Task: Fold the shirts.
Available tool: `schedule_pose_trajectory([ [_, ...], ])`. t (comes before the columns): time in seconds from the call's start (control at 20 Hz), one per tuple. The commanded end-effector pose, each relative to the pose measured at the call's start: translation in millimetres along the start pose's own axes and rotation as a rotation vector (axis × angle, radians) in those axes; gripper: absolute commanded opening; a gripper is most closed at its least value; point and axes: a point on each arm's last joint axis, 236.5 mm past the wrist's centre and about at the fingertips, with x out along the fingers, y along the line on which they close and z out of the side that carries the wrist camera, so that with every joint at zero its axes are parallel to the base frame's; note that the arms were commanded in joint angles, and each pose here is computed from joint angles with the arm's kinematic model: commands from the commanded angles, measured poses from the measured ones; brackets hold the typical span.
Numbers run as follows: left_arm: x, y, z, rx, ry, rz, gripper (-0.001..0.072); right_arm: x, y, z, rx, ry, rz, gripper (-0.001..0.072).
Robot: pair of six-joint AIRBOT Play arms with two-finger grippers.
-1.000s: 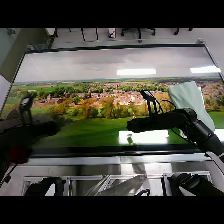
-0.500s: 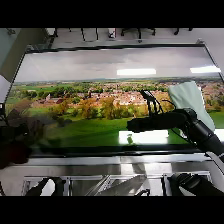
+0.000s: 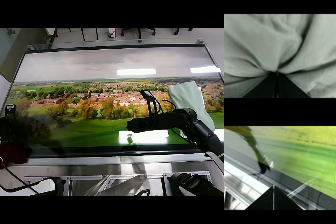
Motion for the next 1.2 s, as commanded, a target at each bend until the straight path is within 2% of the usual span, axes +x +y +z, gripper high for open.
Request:
schedule_pose_trajectory([
  [0.0, 20.1, -4.1, -29.9, -0.013, 0.153, -0.027, 0.0011, 0.3, 0.1, -0.3, 0.000, 0.001, 0.000, 0.0024],
  [0.1, 12.0, -3.4, -28.7, -0.012, 0.148, -0.022, 0.0010, 0.3, 0.0, -0.4, 0.000, 0.001, 0.000, 0.0024],
  [0.3, -66.0, -13.0, 35.1, 0.003, -0.086, -0.012, 0.0010, 0.3, 0.1, -0.3, 0.000, 0.001, 0.000, 0.0024],
  [0.4, -131.4, -38.7, 73.7, -0.019, -0.234, -0.092, 0.0010, 0.3, 0.1, -0.3, 0.000, 0.001, 0.000, 0.0024],
  [0.55, -246.0, -94.4, 114.0, 0.055, -0.489, -0.211, 0.0010, 0.3, 0.2, -0.4, 0.001, 0.001, 0.001, 0.0024],
  [0.75, -355.0, -193.8, 98.5, 0.163, -0.640, -0.448, 0.0009, 0.3, 0.2, -0.3, 0.001, 0.001, 0.001, 0.0024],
  [0.95, -354.5, -305.5, 34.6, 0.337, -0.547, -0.605, 0.0010, 0.3, 0.1, -0.3, 0.000, 0.001, 0.000, 0.0024],
  [1.15, -284.6, -393.6, -37.6, 0.510, -0.347, -0.607, 0.0011, 0.3, 0.2, -0.3, 0.001, 0.001, 0.001, 0.0024],
])
